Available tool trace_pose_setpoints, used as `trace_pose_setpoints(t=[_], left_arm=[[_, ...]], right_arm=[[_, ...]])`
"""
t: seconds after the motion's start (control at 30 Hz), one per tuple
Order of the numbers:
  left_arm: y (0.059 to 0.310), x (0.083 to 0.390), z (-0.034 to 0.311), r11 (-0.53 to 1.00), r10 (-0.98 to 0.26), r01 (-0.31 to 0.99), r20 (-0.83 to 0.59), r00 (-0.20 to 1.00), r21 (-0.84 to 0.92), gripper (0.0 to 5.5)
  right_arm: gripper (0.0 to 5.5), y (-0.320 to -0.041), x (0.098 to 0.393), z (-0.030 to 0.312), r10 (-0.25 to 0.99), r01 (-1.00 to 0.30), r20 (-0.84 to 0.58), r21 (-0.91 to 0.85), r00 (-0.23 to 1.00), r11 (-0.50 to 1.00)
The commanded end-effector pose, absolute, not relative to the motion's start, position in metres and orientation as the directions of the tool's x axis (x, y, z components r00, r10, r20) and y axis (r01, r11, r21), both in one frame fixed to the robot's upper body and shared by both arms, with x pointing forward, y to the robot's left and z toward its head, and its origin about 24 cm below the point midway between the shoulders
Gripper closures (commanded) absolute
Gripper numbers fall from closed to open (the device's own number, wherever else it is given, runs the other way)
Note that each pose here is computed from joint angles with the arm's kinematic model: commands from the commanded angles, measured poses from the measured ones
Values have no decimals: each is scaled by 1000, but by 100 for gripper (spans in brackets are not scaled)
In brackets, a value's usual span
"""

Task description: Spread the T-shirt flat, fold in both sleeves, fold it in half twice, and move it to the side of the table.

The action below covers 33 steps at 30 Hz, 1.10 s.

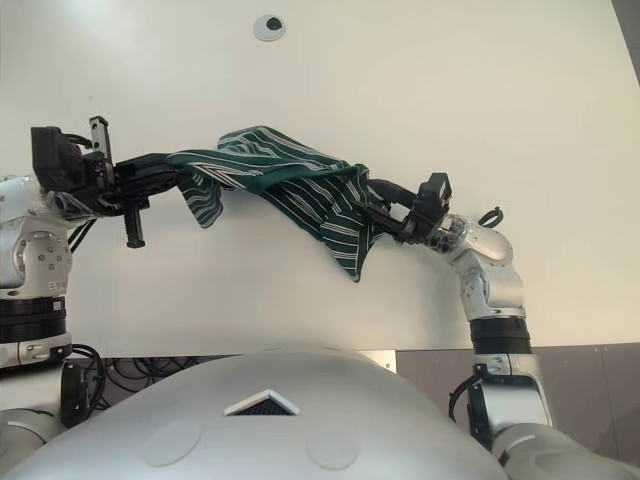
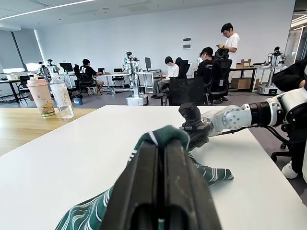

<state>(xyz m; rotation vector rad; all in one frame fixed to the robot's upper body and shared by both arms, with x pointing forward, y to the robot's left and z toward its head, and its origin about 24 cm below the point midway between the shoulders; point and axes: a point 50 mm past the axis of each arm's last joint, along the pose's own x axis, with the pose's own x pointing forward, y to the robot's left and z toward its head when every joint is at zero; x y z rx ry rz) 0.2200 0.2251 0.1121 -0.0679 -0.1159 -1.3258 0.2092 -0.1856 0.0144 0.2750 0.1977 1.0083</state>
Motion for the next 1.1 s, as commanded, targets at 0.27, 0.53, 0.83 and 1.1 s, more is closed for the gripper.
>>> trace_pose_setpoints(t=[0.27,0.53,0.83,1.1], left_arm=[[221,221,129,217,-957,976,198,212,2,550],[220,218,132,193,-960,981,208,189,-1,550],[221,216,136,181,-958,984,227,176,0,550],[222,217,137,188,-957,982,224,182,3,550]], right_arm=[[263,-169,222,18,838,-787,28,361,545,500],[263,-166,235,15,814,-761,11,363,580,537],[263,-166,241,8,815,-757,-26,355,578,548],[387,-161,235,10,858,-798,3,368,514,477]])
